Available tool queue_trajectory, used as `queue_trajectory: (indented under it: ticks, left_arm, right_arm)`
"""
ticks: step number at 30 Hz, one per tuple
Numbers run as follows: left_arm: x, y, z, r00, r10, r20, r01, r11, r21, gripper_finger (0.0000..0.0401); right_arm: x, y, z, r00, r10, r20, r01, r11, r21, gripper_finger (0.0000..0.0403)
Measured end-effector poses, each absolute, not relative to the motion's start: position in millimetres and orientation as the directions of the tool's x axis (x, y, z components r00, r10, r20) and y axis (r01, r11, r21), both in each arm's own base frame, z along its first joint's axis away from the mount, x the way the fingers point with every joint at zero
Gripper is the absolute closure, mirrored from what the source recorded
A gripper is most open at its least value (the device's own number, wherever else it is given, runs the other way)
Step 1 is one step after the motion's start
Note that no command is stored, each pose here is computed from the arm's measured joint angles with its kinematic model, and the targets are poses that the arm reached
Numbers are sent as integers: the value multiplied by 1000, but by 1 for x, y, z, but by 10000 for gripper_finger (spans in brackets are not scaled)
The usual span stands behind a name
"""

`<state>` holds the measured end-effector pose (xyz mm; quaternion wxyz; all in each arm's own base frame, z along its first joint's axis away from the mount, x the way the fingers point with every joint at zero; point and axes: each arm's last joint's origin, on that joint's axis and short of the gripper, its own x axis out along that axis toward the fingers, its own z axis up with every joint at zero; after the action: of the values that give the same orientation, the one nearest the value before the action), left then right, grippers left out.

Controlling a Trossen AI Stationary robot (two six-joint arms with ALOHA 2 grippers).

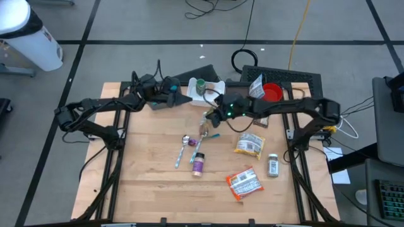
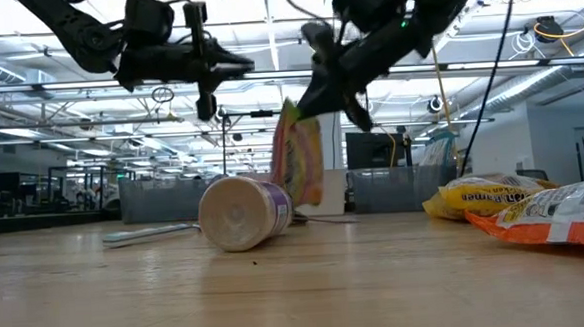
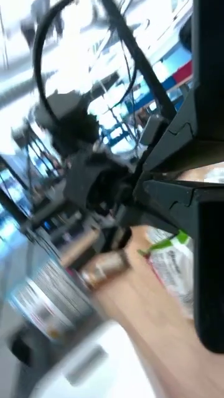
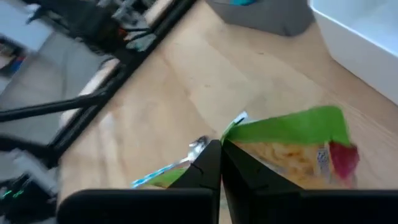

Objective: Pick & Place Food Item
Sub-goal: Put the green noodle pack into the right black bin

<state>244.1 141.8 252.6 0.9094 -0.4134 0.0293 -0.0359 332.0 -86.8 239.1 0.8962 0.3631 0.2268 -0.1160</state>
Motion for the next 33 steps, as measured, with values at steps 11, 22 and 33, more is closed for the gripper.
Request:
queue_trajectory:
  ticks: [11, 22, 33]
  left_arm:
    - [272, 135, 317, 981, -148, -126, 51, 821, -569, 366]
    - [284, 127, 392, 907, -28, -419, -57, 980, -189, 366]
    - [334, 108, 402, 877, -151, -456, 43, 970, -239, 311]
  right_arm:
    - [288, -75, 291, 895, 69, -440, 231, 773, 591, 403]
    - [275, -50, 342, 868, 371, -329, -123, 805, 581, 403]
    - [277, -43, 368, 836, 469, -286, -237, 777, 583, 403]
